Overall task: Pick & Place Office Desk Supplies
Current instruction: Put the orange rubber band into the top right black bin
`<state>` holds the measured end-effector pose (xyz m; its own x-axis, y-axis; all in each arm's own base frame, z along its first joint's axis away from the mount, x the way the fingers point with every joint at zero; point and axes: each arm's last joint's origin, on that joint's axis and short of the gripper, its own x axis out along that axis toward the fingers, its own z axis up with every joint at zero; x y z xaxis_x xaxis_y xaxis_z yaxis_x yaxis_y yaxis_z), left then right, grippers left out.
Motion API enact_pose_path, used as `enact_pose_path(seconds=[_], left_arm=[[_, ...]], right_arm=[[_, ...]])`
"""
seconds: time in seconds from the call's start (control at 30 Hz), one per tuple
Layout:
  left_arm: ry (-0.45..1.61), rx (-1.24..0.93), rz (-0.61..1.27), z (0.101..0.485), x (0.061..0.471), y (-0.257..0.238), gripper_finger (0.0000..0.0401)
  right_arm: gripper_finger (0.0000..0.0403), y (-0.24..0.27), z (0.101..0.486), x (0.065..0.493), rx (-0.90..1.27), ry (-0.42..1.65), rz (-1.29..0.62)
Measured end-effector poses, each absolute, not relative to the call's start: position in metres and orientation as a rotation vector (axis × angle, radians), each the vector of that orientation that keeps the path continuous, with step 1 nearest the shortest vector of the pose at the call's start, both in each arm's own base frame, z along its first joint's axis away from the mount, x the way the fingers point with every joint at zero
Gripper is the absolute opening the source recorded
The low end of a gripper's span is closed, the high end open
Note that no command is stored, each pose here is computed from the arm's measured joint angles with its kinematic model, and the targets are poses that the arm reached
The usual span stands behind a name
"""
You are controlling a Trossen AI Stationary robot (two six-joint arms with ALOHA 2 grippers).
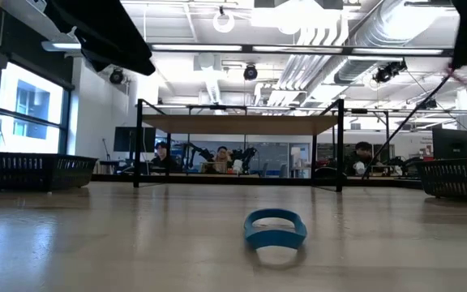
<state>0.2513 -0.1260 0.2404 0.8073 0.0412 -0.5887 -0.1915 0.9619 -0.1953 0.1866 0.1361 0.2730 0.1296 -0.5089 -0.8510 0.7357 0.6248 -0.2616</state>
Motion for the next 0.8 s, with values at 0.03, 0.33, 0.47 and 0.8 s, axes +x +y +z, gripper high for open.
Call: enact_pose_path(seconds=[0.03, 0.33, 0.47, 0.8], left_arm=[[0.62, -0.252, 0.126, 0.24, 0.251, -0.126, 0.0122], [0.635, -0.242, 0.13, 0.236, 0.254, -0.127, 0.0122], [0.662, -0.226, 0.14, 0.226, 0.258, -0.129, 0.0122], [0.693, -0.208, 0.174, 0.209, 0.27, -0.127, 0.0122]], right_arm=[[0.0002, 0.132, 0.271, 0.185, 0.272, 1.136, -0.906], [0.0002, 0.094, 0.234, 0.17, 0.316, 1.293, -1.151], [0.0002, 0.081, 0.212, 0.161, 0.32, 1.391, -1.255], [0.0004, 0.075, 0.197, 0.16, 0.336, 1.438, -1.221]])
